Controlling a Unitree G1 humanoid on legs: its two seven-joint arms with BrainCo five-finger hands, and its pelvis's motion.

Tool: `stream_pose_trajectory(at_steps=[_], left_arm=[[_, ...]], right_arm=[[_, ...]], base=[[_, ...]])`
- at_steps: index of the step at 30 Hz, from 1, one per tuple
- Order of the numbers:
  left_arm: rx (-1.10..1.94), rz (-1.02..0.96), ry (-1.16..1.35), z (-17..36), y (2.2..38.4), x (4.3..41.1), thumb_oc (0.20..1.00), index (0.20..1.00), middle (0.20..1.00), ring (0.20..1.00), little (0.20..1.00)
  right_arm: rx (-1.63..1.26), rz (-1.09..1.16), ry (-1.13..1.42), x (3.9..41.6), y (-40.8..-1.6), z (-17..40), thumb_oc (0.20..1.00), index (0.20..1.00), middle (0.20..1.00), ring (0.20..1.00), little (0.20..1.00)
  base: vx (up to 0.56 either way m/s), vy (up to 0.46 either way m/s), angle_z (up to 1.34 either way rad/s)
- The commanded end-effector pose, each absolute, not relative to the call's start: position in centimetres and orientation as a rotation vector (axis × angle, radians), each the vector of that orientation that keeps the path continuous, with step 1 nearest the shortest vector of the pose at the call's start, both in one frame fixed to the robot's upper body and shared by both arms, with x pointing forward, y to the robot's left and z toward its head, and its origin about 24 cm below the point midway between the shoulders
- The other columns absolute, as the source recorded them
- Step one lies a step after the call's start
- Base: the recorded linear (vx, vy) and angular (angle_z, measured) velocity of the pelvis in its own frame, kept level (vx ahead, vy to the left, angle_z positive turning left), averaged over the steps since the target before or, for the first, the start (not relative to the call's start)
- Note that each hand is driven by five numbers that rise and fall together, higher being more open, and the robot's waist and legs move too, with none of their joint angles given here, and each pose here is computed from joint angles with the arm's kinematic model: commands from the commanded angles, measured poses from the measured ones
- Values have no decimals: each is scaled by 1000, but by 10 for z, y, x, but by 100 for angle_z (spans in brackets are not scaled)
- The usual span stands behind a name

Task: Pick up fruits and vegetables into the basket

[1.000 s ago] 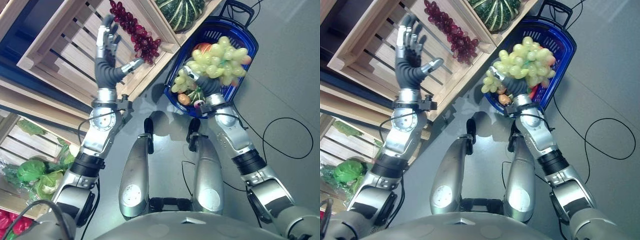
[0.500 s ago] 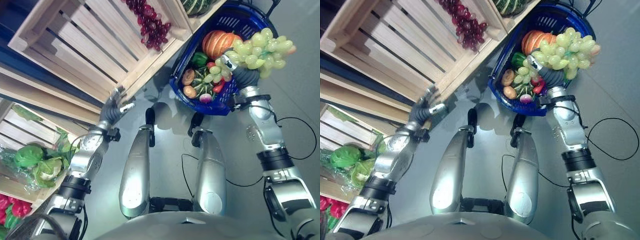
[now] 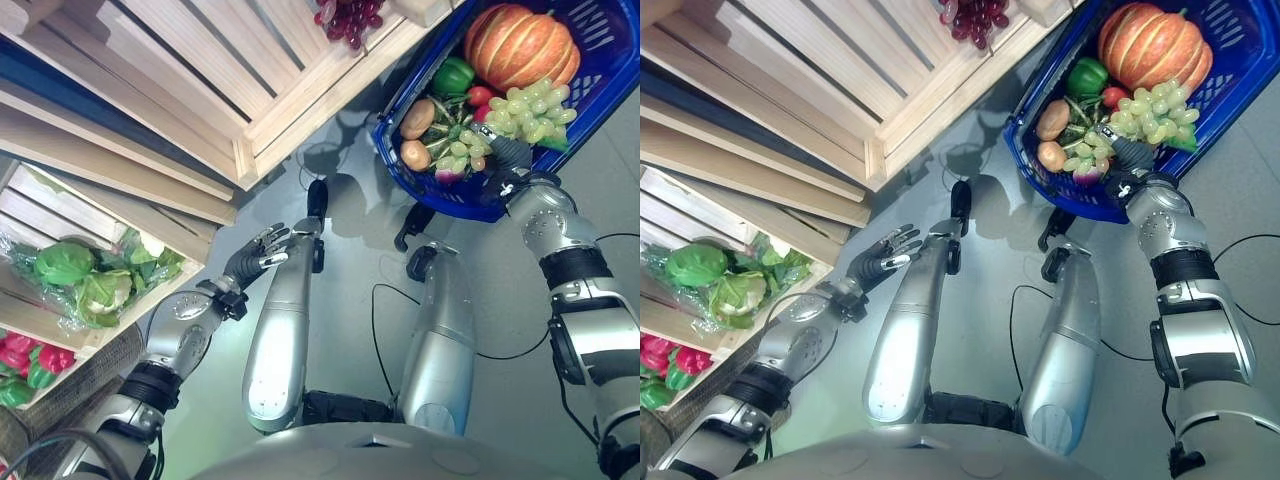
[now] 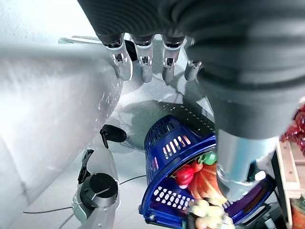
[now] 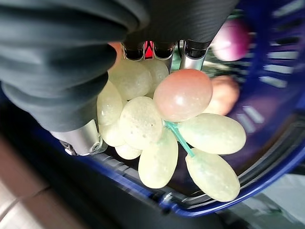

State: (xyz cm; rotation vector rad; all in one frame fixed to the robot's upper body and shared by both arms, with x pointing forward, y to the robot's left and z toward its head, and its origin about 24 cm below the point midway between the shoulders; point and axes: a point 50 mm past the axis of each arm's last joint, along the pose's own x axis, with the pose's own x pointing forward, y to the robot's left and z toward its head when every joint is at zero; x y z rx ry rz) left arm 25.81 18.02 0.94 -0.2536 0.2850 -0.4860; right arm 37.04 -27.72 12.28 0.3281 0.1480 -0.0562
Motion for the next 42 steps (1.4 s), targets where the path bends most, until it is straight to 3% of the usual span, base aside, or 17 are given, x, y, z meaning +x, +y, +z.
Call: stream_pose_trajectory(at_steps=[1,6,7,12,15,17,23,27,33,36,38,42], left_arm=[[-324,-643,220,17,149,253,1000,1000,1000,1000,1000],[-290,-701,87,37,139,260,1000,1000,1000,1000,1000],[-274,-713,72,40,137,261,1000,1000,1000,1000,1000],[-234,-762,9,53,125,264,1000,1000,1000,1000,1000],[-445,-899,141,48,105,259,1000,1000,1000,1000,1000],[-505,-879,165,45,99,257,1000,1000,1000,1000,1000],[-168,-801,-11,57,109,263,1000,1000,1000,1000,1000],[231,-606,-273,86,129,269,1000,1000,1000,1000,1000],[945,2,-634,138,204,271,1000,1000,1000,1000,1000],[1162,186,-707,151,227,270,1000,1000,1000,1000,1000],[1479,391,-784,170,253,269,1000,1000,1000,1000,1000],[1678,565,-819,183,273,272,1000,1000,1000,1000,1000]], right_arm=[[357,-54,177,360,-301,119,200,200,200,200,200],[427,-86,183,363,-302,114,200,200,200,200,200],[436,-137,174,363,-303,114,1000,1000,1000,1000,1000],[408,-311,93,366,-306,119,1000,1000,1000,1000,1000],[258,-384,40,367,-299,124,1000,1000,1000,1000,1000],[182,-398,21,367,-292,124,1000,1000,1000,1000,1000],[-117,-331,-66,347,-254,109,1000,1000,1000,1000,1000],[-232,-271,-74,318,-239,84,1000,1000,1000,1000,1000],[-441,-172,-105,267,-244,64,1000,1000,1000,1000,1000],[-490,-138,-118,259,-246,66,1000,1000,1000,1000,1000],[-537,-95,-135,251,-248,69,1000,1000,1000,1000,1000],[-586,-62,-146,245,-252,72,1000,1000,1000,1000,1000]], base=[[-11,-79,15],[-18,-77,9],[-18,-55,2],[-23,-34,-2],[-31,30,-7],[-34,71,-8],[-15,123,-19],[26,166,-33],[55,171,-27],[2,93,-21],[38,102,-20],[-10,84,-12]])
